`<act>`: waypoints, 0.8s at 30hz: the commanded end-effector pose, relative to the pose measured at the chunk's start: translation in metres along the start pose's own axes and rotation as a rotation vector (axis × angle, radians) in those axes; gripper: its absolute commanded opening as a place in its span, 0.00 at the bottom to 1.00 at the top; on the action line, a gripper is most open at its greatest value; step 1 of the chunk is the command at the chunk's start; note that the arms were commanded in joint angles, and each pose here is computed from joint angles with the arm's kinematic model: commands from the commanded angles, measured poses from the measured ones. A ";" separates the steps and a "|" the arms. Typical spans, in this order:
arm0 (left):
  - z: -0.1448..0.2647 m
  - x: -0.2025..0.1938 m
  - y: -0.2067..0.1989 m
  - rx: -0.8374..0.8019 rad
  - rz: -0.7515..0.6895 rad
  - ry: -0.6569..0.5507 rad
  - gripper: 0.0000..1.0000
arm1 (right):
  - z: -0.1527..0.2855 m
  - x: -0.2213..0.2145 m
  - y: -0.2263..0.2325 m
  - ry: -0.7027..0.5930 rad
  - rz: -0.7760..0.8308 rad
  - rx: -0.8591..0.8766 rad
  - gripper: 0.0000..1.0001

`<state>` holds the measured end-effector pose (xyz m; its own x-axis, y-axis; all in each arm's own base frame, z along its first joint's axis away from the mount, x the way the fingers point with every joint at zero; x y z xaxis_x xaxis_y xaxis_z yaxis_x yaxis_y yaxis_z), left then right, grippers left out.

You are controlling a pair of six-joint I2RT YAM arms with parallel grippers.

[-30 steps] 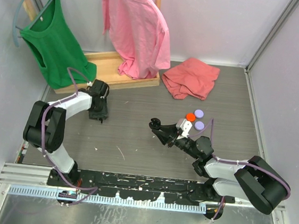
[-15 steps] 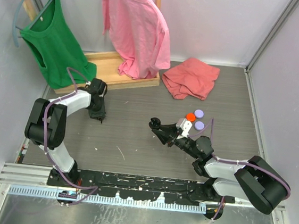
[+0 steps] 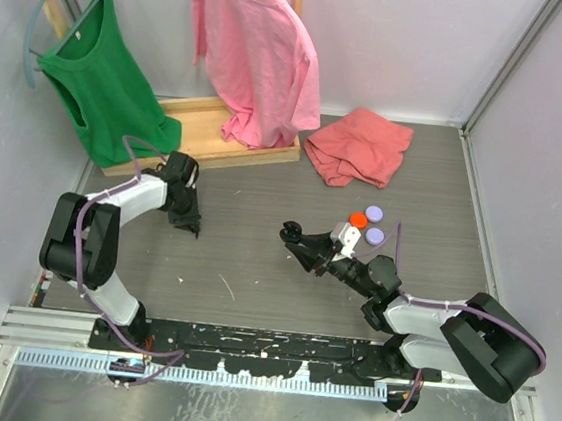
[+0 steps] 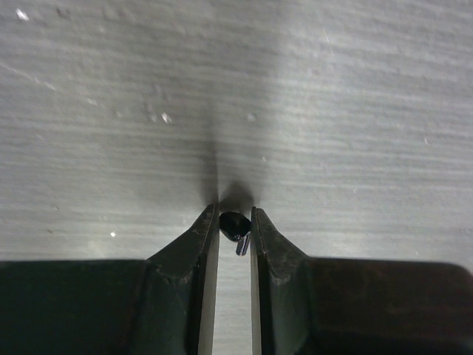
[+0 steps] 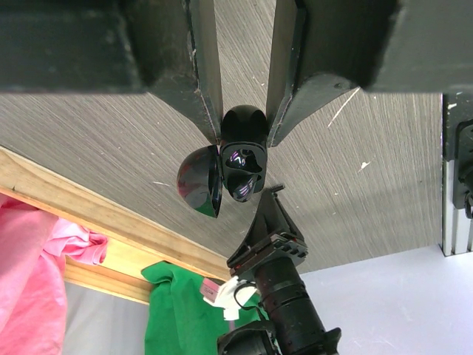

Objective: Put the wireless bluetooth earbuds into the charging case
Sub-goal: Pick up the earbud from the center of the board.

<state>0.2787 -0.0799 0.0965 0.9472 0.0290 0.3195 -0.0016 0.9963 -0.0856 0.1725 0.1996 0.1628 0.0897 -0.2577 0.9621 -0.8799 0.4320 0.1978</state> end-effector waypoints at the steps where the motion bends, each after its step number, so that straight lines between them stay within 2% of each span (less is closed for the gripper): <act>1: 0.027 0.003 -0.013 -0.119 0.020 -0.093 0.12 | -0.010 0.017 0.002 -0.068 0.037 0.023 0.01; 11: 0.070 -0.001 -0.036 -0.290 0.011 -0.328 0.07 | -0.013 0.016 0.006 -0.058 0.032 0.051 0.01; 19: 0.129 -0.005 -0.059 -0.442 -0.088 -0.613 0.08 | -0.019 0.016 0.010 -0.065 0.022 0.079 0.01; 24: 0.155 -0.017 -0.077 -0.549 -0.189 -0.743 0.08 | -0.023 0.018 0.012 -0.075 0.009 0.095 0.01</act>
<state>0.2174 -0.1306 0.2178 0.6076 0.0870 0.7894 0.3326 0.8748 -0.3524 0.1717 0.2114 0.1586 0.1233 -0.2322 0.9648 -0.8960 0.3920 0.2089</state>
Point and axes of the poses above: each gripper's point midway between its finger pads, its own z axis back along the fingers, its own y axis along the line the jaws close on, x = y × z, the point moved 8 cm from there along z, back along the fingers, and after that the axes turned 12 degrees about -z, right-handed, at the moved point
